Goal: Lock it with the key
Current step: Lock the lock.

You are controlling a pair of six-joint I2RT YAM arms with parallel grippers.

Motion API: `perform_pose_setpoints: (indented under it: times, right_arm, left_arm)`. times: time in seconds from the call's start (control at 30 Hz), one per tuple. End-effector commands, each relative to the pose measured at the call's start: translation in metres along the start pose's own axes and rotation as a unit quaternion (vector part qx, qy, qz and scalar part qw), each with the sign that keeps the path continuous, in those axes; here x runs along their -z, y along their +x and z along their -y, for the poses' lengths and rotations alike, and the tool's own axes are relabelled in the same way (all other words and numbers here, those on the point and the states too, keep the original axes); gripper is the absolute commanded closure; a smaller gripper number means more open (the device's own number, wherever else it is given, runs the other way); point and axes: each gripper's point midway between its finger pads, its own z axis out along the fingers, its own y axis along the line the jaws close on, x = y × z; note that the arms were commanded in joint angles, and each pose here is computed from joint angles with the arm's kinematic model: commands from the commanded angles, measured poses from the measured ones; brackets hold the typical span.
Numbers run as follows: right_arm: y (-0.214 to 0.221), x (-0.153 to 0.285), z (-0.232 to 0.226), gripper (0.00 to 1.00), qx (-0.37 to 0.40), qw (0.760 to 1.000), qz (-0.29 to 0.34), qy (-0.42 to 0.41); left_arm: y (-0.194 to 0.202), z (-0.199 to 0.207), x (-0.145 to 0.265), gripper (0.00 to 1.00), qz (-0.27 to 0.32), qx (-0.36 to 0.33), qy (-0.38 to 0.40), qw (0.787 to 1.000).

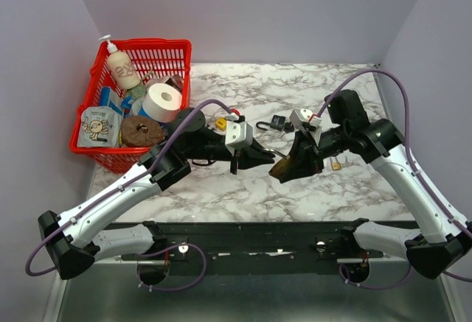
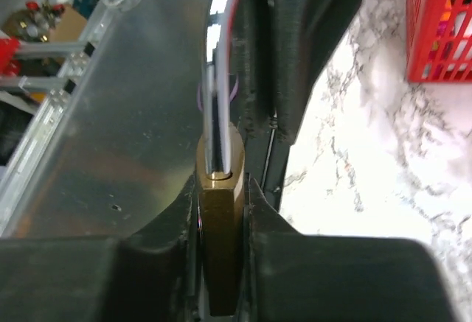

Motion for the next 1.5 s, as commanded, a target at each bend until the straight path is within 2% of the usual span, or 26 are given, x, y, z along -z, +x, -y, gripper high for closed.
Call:
perform_pose_setpoints:
  times: [0.0,0.1,0.2,0.37,0.43,0.53,0.77,0.87,0.9,0.97,1.0,1.07,1.1,1.2,1.23,1.27,1.33,1.47]
  right_arm:
    - [-0.004,-0.001,-0.01,0.99,-0.034,0.999,0.002,-0.022]
    - [-0.006,0.0,-0.011,0.99,-0.036,0.999,0.0,-0.022]
    - [-0.005,0.001,-0.012,0.99,-0.033,0.999,-0.004,-0.017]
    - [0.0,0.002,0.004,0.99,-0.039,0.999,-0.02,0.021]
    - [-0.001,0.003,0.012,0.99,-0.033,0.998,-0.028,0.04]
    - [0.0,0.002,0.02,0.99,-0.026,0.997,-0.049,0.061]
    - [0.003,0.0,0.023,0.99,-0.006,0.993,-0.086,0.075]
    - [0.002,0.0,0.024,0.99,-0.001,0.992,-0.096,0.077]
    - [0.003,-0.001,0.025,0.99,-0.009,0.992,-0.099,0.076]
    - [0.002,-0.001,0.026,0.99,-0.009,0.991,-0.105,0.077]
    - [0.001,0.0,0.027,0.99,-0.009,0.991,-0.108,0.078]
    - [0.001,0.0,0.031,0.99,-0.008,0.99,-0.113,0.086]
    - [-0.001,0.0,0.034,0.99,-0.003,0.99,-0.111,0.091]
    - [-0.009,0.001,0.041,0.57,0.002,0.989,-0.099,0.114]
    - [-0.005,0.001,0.043,0.28,-0.011,0.987,-0.099,0.124]
    - [-0.009,0.004,0.04,0.2,-0.003,0.987,-0.089,0.134]
    - [-0.012,0.004,0.042,0.13,0.014,0.986,-0.074,0.146]
    - [-0.006,0.003,0.04,0.13,0.014,0.987,-0.069,0.145]
  left_arm:
    - [-0.023,-0.002,0.007,0.54,0.023,-0.058,-0.009,0.998]
    - [-0.012,0.004,0.013,0.22,-0.014,-0.055,0.004,0.998]
    - [-0.001,0.011,0.025,0.11,-0.044,-0.066,0.006,0.997]
    - [0.005,0.014,0.036,0.09,-0.065,-0.045,-0.012,0.997]
    - [0.002,0.01,0.035,0.13,-0.064,-0.028,-0.025,0.997]
    - [0.001,-0.005,0.029,0.25,-0.071,0.004,-0.056,0.996]
    - [0.008,-0.019,0.013,0.35,-0.077,0.049,-0.066,0.994]
    - [0.018,-0.016,0.012,0.5,-0.092,0.053,-0.056,0.993]
    - [0.021,-0.017,0.012,0.6,-0.096,0.051,-0.056,0.992]
    - [0.025,-0.02,0.014,0.72,-0.102,0.041,-0.065,0.992]
    - [0.026,-0.02,0.015,0.83,-0.102,0.038,-0.066,0.992]
    - [0.028,-0.017,0.017,0.97,-0.103,0.036,-0.063,0.992]
    - [0.028,-0.017,0.017,1.0,-0.101,0.047,-0.066,0.992]
    - [0.018,-0.018,0.017,1.0,-0.076,0.062,-0.066,0.993]
    - [0.018,-0.017,0.018,1.0,-0.065,0.099,-0.068,0.991]
    - [0.01,-0.024,0.024,1.0,-0.047,0.104,-0.081,0.99]
    - [-0.001,-0.027,0.027,1.0,-0.016,0.122,-0.077,0.989]
    - [-0.02,-0.028,0.035,1.0,0.032,0.139,-0.074,0.987]
